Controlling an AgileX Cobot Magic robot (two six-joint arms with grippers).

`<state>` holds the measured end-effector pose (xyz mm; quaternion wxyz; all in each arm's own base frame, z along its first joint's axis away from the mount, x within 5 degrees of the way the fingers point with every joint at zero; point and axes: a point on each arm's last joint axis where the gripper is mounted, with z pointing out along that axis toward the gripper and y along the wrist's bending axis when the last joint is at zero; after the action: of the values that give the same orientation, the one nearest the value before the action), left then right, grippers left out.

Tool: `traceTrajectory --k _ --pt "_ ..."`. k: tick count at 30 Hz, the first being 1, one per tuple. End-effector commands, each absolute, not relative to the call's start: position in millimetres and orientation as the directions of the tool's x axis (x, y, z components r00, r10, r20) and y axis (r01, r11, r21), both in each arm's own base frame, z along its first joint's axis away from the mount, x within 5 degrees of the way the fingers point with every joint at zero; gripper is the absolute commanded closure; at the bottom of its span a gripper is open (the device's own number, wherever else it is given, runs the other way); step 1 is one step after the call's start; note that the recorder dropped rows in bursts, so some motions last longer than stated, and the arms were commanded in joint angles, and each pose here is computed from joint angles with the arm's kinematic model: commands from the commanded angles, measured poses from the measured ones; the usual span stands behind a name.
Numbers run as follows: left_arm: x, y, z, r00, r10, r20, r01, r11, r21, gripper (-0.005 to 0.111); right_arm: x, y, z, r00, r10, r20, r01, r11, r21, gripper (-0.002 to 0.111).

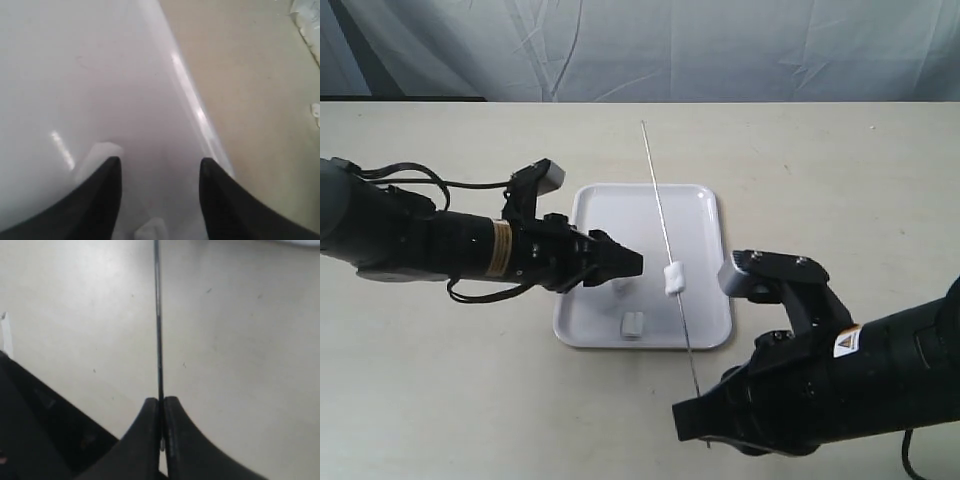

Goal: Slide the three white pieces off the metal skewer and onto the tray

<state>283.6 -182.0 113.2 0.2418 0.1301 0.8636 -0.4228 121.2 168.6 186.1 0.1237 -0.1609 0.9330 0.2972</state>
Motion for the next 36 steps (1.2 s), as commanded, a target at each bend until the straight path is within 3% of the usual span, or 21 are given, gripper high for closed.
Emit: traceTrajectory --k 1,5,11,36 --pt "277 -181 143 -0.835 0.054 -0.547 0.499 0.492 -0.713 0.059 131 168 188 -0.902 -0.153 -0.404 -0.357 0.791 0.497 0.109" --pt "264 -184 175 -0.823 0.056 -0.565 0.554 0.299 -0.777 0.059 134 168 189 -0.896 -0.124 -0.426 -0.346 0.797 0.495 0.109" --pt "257 -187 188 -0.845 0.046 -0.533 0.531 0.189 -0.826 0.059 134 168 189 -0.901 -0.115 -0.419 -0.335 0.797 0.503 0.109" --pt "254 -203 183 -0.863 0.025 -0.504 0.492 0.259 -0.831 0.059 129 169 188 -0.908 -0.155 -0.389 -0.352 0.785 0.509 0.109"
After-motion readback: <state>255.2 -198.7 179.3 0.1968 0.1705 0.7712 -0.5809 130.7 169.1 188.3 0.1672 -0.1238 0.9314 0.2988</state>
